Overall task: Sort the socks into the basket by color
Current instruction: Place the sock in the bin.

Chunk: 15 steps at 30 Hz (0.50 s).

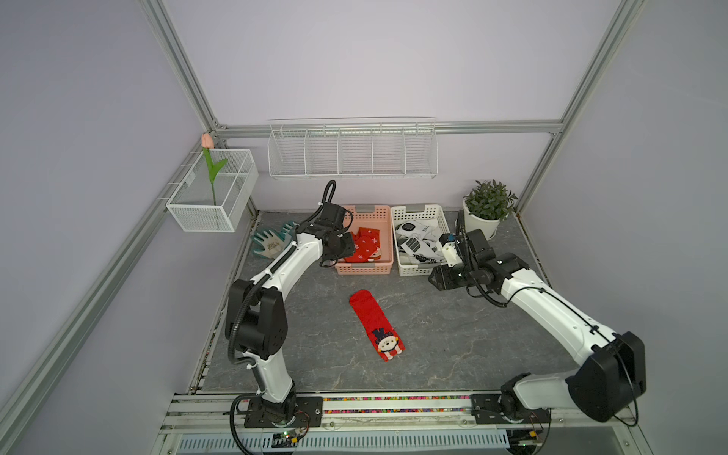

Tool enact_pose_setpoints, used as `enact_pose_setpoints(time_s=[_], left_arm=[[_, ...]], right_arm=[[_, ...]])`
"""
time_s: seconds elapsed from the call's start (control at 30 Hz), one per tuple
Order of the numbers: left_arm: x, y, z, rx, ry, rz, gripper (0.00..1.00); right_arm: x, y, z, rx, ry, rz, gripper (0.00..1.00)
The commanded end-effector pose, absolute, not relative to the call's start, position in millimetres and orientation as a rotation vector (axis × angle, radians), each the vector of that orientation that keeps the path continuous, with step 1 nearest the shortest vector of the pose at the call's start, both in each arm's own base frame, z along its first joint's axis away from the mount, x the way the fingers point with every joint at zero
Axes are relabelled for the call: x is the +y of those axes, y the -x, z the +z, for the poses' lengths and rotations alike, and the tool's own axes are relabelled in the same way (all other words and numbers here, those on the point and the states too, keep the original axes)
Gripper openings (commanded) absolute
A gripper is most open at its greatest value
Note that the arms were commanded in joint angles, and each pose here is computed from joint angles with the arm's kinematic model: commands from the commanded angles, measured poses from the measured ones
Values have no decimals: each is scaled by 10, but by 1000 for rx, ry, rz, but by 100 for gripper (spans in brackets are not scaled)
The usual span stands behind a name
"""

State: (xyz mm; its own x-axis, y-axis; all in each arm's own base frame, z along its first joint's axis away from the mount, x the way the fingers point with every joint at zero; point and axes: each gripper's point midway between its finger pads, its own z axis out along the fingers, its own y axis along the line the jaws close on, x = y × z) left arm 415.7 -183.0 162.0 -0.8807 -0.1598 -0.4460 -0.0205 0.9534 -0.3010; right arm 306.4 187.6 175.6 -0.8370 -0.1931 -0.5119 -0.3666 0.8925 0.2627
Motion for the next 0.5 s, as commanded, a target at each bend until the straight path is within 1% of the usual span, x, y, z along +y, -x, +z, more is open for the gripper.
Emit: enact_pose_setpoints(time_s=[0.0, 0.2, 0.47], left_arm=[[-1815, -3946, 1779, 2616, 120, -423, 35], [-1781, -3612, 1864, 2610, 63, -402, 39], [-1883, -3137, 1843, 2635, -24, -404, 40]], right_arm=[[1929, -3112, 1801, 2563, 400, 493, 57], [1925, -3118, 1821, 2563, 398, 487, 57], [1942, -3115, 1830, 2563, 402, 487, 57]])
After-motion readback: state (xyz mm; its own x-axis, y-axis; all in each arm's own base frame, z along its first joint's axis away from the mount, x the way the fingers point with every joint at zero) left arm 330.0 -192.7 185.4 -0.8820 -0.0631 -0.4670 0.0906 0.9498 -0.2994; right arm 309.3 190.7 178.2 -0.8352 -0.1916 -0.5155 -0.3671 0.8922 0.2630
